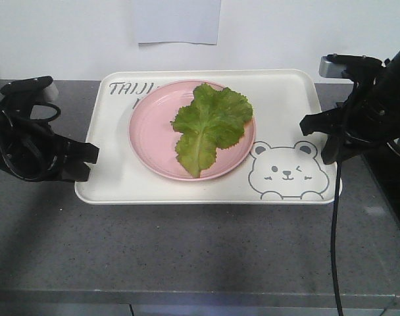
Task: Transfer vegetables to tray and serve
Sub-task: 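Drive the base up to the counter edge with the tray held, then hold the tray level with both grippers above the counter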
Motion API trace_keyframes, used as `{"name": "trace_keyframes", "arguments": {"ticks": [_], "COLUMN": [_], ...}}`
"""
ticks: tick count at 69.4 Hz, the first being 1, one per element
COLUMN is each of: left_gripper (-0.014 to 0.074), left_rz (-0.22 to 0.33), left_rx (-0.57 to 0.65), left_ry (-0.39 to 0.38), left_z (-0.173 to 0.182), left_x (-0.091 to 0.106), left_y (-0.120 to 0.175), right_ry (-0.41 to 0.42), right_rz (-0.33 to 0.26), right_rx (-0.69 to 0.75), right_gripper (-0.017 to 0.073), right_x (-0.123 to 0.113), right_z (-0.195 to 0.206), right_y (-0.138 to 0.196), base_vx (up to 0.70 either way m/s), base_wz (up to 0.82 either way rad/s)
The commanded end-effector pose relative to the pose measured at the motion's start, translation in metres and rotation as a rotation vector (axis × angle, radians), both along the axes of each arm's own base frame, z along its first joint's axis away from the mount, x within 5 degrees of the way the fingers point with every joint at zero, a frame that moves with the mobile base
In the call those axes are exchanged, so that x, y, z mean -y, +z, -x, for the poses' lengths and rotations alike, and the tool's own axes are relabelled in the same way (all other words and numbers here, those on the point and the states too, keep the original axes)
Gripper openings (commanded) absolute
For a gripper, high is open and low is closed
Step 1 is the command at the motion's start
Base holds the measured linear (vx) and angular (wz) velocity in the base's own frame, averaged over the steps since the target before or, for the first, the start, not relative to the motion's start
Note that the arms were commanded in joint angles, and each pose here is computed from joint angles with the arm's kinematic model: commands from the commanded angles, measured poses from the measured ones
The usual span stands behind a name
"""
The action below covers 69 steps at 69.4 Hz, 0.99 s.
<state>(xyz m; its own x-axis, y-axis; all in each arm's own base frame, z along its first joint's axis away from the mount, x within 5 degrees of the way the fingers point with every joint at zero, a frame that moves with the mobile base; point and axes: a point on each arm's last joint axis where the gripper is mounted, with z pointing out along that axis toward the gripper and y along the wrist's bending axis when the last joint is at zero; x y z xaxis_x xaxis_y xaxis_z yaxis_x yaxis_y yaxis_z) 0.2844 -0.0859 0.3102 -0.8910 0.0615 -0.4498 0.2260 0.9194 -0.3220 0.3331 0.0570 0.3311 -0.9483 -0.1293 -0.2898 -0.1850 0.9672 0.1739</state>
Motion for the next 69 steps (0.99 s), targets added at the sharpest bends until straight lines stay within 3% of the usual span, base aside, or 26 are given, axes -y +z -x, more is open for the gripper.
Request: {"name": "trace_keyframes", "arguments": {"ticks": [1,69], "left_gripper": [-0.0006,-0.0006], "left_rz": [0.112,0.112], "left_rx": [0.097,0.097], "left_ry": [-0.004,-0.004], "left_z": [0.0049,0.0049], "left_x": [0.0094,0.0094], "left_y": [0.0263,0.0263], "right_ry": [0.026,0.026], "right_rz": [-0.082,-0.082], "right_rx": [0.104,0.106], "right_gripper": [-0.0006,-0.0006], "right_x": [-0.0079,-0.008], "right_z": [0.0078,0.0077], "right_y": [0.0262,0.0262], "base_vx": [0.03,0.04], "base_wz": [0.01,0.01]}}
